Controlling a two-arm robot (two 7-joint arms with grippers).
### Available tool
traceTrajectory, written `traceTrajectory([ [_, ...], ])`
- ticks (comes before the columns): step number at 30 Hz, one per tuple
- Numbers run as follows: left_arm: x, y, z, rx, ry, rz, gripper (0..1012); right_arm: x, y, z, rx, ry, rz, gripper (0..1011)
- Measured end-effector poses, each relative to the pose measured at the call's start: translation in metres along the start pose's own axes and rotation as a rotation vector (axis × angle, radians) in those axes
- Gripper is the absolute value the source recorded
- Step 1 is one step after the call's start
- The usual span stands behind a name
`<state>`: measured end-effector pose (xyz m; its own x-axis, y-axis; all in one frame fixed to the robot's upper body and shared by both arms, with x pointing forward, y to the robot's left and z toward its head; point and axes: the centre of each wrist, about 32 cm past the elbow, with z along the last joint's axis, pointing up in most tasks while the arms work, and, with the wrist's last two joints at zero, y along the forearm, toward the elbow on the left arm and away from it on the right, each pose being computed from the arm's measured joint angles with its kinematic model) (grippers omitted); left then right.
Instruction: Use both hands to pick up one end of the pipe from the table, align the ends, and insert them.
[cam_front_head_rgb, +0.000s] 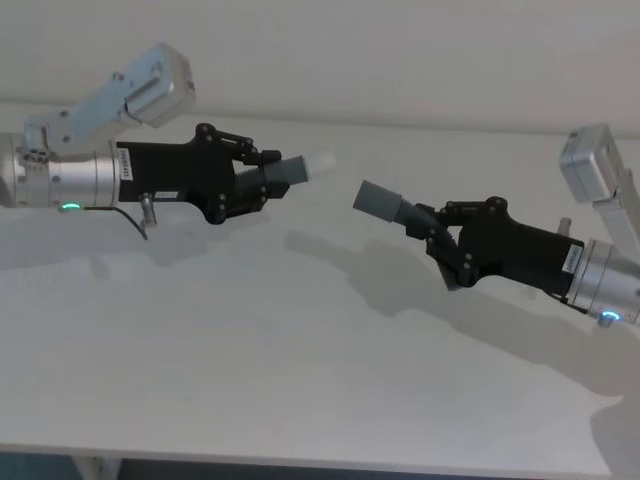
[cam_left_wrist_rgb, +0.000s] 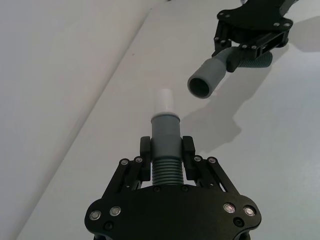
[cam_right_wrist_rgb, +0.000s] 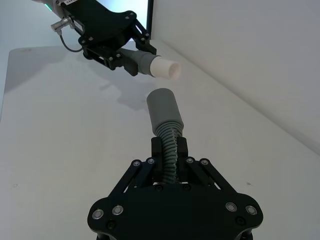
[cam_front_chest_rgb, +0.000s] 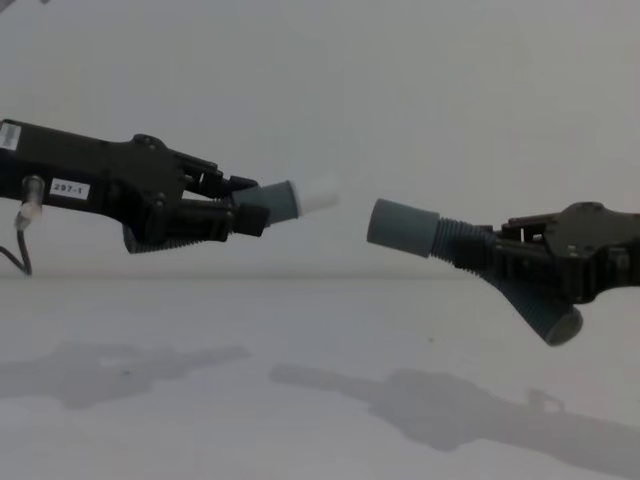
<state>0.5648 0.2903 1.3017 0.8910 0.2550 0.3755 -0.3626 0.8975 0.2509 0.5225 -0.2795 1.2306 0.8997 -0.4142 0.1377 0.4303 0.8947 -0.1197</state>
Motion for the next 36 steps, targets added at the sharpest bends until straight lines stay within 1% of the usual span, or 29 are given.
traceTrajectory([
  [7, -0.0018, -0.0035, 0.0026, -0.008, -0.001, -0.018, 355, -0.001, 0.001, 0.001, -0.003, 0.003, 0.004, 156],
  [22, -0.0059, -0.0117, 0.0042, -0.02, 0.012, -0.04, 355, 0.0, 0.002, 0.003, -0.007, 0.003, 0.009, 155],
  [36, -0.007, -0.0137, 0.0047, -0.018, 0.022, -0.041, 356, 0.002, 0.004, 0.004, -0.007, 0.007, 0.004, 155],
])
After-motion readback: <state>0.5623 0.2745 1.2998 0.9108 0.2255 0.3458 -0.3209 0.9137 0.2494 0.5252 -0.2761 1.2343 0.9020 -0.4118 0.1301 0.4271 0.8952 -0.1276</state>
